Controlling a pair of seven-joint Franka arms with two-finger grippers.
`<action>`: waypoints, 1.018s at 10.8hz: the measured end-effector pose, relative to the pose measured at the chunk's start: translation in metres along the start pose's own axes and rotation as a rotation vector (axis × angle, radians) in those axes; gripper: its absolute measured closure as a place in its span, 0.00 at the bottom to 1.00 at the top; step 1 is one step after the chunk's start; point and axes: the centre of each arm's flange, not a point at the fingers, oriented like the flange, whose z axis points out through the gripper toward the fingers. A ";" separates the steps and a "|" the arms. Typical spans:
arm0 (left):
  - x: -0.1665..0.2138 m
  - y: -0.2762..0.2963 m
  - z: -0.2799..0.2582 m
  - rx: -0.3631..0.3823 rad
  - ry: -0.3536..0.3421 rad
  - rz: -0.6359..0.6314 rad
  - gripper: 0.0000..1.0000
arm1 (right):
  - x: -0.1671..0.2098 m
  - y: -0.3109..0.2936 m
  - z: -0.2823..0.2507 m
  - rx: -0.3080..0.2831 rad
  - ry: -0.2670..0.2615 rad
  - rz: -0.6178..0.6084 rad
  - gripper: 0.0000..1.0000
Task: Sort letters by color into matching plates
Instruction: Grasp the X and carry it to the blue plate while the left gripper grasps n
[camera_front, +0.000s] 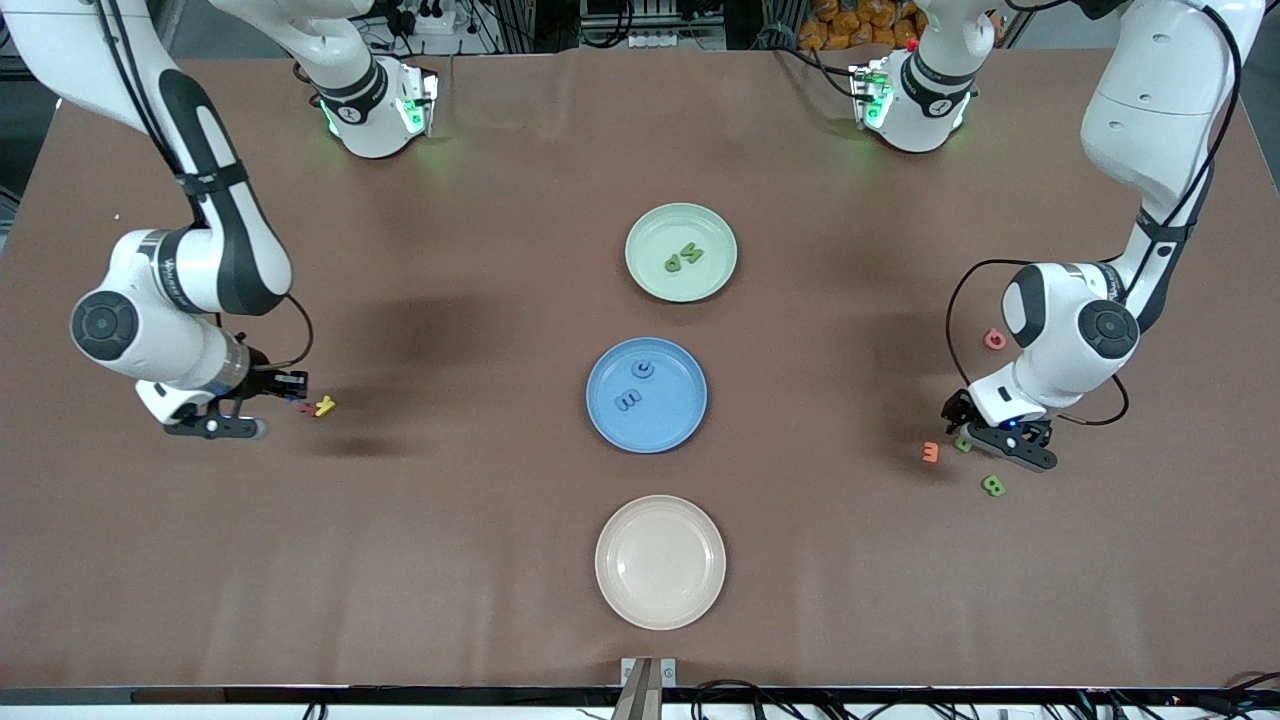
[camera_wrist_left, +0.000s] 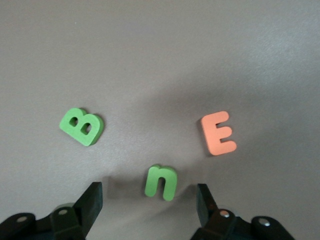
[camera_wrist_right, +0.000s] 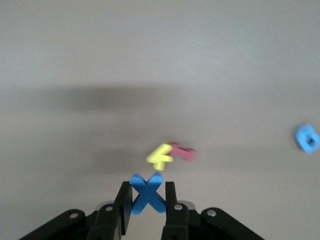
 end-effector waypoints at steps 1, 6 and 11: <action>0.000 0.002 0.001 -0.007 0.001 -0.010 0.16 | 0.005 -0.030 -0.008 0.007 0.011 -0.107 0.69; 0.003 0.008 0.005 -0.038 0.010 -0.059 0.25 | 0.008 -0.193 -0.033 0.053 0.074 -0.484 0.69; 0.007 0.008 0.002 -0.037 0.019 -0.057 0.55 | -0.013 -0.354 -0.005 0.081 0.071 -0.733 0.69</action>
